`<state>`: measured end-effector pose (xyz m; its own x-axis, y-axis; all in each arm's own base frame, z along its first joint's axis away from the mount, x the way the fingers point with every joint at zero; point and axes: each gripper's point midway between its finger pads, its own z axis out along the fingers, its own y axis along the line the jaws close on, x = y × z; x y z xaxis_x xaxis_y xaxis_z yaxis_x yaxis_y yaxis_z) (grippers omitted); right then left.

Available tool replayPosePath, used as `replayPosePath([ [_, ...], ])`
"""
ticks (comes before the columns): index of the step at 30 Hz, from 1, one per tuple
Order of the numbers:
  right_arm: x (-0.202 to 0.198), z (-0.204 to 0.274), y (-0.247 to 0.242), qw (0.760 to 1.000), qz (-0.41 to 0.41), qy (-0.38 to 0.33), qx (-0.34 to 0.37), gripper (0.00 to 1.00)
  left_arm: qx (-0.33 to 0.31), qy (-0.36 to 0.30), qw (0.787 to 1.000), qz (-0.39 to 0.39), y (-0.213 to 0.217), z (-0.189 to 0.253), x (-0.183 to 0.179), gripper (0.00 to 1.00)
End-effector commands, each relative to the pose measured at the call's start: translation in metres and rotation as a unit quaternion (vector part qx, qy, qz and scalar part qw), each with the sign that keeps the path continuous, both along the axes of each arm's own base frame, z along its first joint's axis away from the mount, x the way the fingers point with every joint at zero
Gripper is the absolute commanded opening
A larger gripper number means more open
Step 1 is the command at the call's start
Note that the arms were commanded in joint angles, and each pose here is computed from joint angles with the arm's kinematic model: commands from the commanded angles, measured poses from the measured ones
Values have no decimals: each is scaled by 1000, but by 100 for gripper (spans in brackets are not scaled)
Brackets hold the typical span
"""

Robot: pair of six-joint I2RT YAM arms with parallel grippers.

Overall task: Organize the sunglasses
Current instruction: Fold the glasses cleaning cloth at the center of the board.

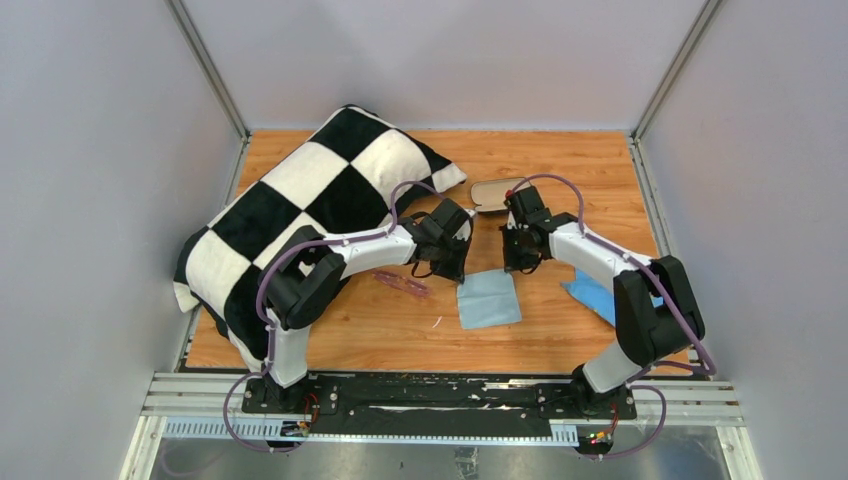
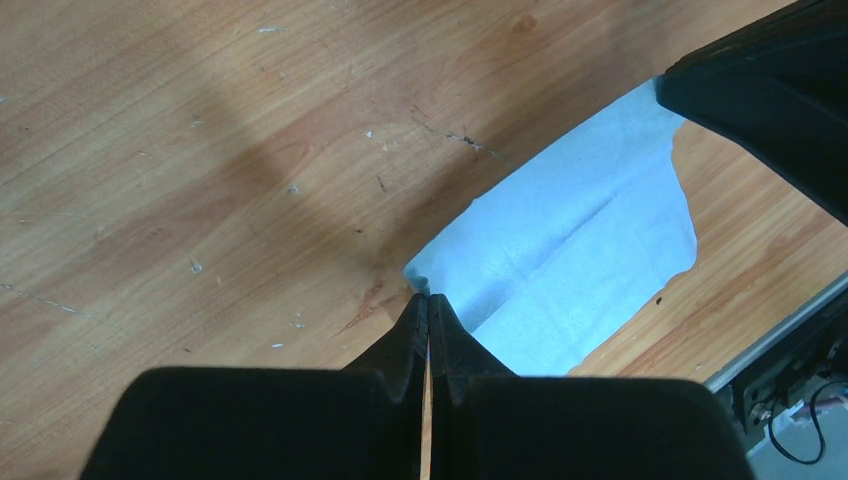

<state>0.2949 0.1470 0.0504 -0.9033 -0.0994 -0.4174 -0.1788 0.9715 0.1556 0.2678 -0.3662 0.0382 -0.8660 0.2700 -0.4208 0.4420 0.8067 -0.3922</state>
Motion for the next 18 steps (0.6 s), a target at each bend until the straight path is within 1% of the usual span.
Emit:
replayPosePath([
  [1, -18, 2, -5, 1000, 2, 8, -9, 0, -11, -1, 1000, -20, 2, 12, -9, 0],
  [18, -50, -2, -9, 1000, 4, 20, 6, 0, -23, -7, 999, -40, -8, 22, -44, 0],
])
